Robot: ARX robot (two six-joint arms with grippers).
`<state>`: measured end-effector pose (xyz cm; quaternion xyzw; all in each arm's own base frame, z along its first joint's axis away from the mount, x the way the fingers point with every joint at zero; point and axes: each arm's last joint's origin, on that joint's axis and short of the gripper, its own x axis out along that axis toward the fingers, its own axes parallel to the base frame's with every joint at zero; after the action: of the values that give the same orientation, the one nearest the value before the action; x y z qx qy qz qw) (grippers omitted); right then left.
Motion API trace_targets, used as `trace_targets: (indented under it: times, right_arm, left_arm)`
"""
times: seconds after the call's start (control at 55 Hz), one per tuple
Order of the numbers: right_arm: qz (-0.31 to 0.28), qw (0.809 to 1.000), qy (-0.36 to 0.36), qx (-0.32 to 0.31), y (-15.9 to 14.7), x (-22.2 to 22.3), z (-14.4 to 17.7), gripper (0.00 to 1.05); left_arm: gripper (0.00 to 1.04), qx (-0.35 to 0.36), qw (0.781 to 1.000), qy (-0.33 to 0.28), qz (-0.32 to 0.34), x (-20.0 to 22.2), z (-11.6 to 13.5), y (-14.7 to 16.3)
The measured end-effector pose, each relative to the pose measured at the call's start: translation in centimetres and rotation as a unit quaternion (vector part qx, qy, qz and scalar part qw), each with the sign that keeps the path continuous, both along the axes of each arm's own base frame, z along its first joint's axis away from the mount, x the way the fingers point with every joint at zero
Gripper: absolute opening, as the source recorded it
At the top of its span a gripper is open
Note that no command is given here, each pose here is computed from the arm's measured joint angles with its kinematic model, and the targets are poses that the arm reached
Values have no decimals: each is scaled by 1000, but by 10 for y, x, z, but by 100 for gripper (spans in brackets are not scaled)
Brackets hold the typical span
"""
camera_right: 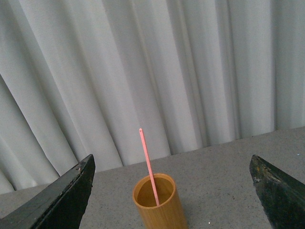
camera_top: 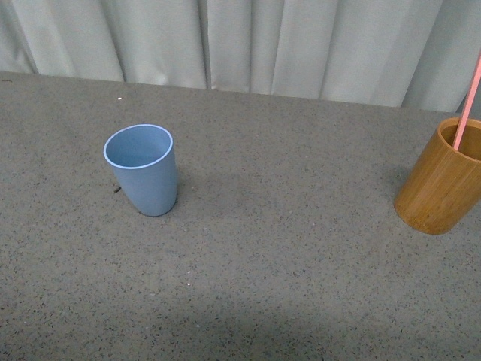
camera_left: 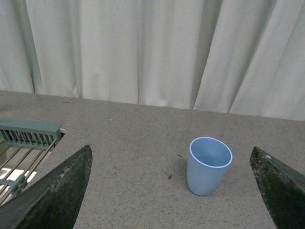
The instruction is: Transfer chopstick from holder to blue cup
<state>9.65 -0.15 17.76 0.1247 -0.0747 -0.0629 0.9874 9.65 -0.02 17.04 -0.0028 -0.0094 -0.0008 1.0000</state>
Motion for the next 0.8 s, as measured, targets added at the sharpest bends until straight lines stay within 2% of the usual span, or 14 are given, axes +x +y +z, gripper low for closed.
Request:
trace_targets:
  times: [0.8]
  right_arm:
    - [0, 1000, 0, 0, 0, 0, 0, 95]
  left_arm:
    - [98, 0, 1000, 0, 0, 0, 0, 0]
